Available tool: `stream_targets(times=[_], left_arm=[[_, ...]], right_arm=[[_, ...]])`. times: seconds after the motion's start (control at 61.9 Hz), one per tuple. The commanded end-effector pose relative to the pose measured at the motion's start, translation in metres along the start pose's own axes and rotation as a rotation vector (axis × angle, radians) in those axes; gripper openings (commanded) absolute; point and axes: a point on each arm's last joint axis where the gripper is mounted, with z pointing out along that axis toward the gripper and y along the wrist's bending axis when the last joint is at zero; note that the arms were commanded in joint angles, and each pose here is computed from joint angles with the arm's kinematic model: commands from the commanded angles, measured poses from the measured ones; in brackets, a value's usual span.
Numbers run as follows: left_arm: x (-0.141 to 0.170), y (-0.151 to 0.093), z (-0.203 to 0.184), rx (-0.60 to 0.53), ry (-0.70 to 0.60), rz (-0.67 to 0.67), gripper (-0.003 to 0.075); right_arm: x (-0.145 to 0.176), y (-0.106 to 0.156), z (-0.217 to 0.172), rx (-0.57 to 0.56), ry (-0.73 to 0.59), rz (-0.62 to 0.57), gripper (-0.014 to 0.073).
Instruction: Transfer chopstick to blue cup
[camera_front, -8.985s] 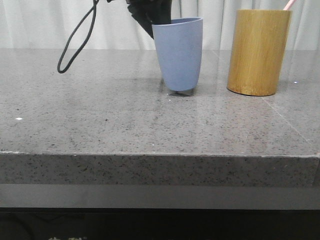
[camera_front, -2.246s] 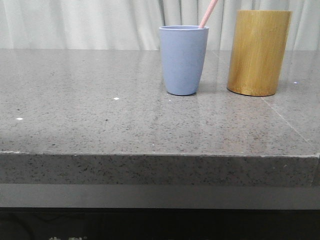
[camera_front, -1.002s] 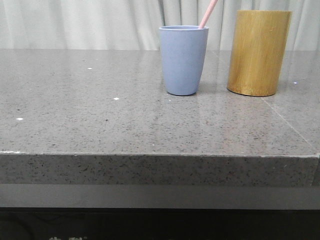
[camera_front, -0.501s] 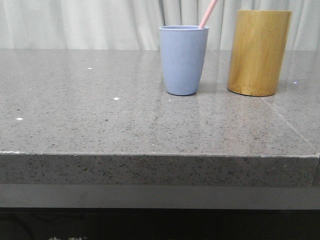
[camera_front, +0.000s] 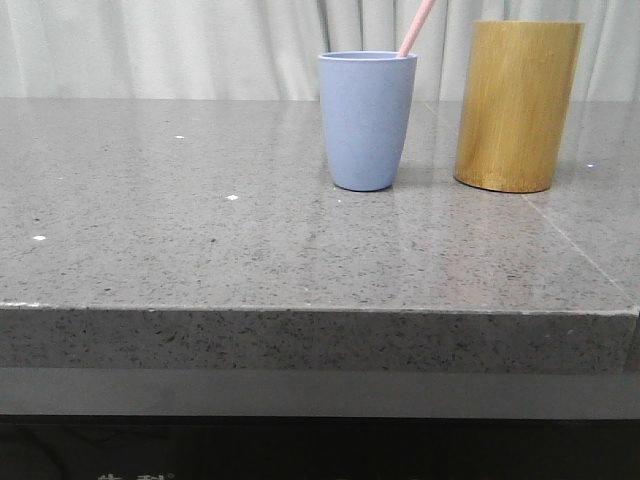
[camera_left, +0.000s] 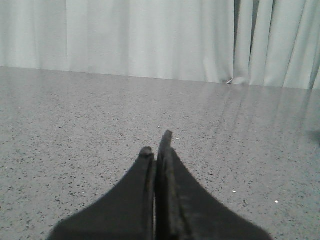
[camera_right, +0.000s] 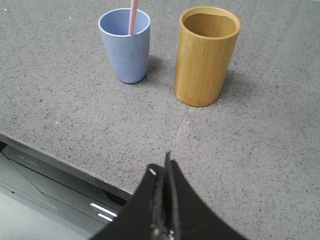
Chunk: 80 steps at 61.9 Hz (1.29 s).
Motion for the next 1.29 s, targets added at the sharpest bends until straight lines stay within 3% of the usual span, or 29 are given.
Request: stream_targets(times=[0.0,0.792,0.889,1.115,1.277], left_arm=[[-0.005,0.000,-0.002,0.004,-0.094,-0.018,-0.0019],[-0.004,0.000,-0.002,0.004,-0.092,-0.018,-0.0019],[-0.004,0.000,-0.002,0.004,-0.092,-0.018,-0.0019],[-0.004,0.000,-0.002,0.004,-0.092,-0.018,-0.0019],[-0.004,0.000,-0.002,0.004,-0.092,-0.018,-0.0019]], right_arm=[[-0.013,-0.001,-0.004,0.014,-0.099,-0.005,-0.0066],[-0.014,-0.001,-0.004,0.014,-0.103,-0.005,-0.0066],[-0.009,-0.006,-0.008,0.083,-0.165,-0.034,-0.0066],[0.045,-0.019,0.005,0.273,-0.415,-0.002,-0.0066],[0.096,-0.022,0.025,0.316,-0.535,0.009,-0.0066]])
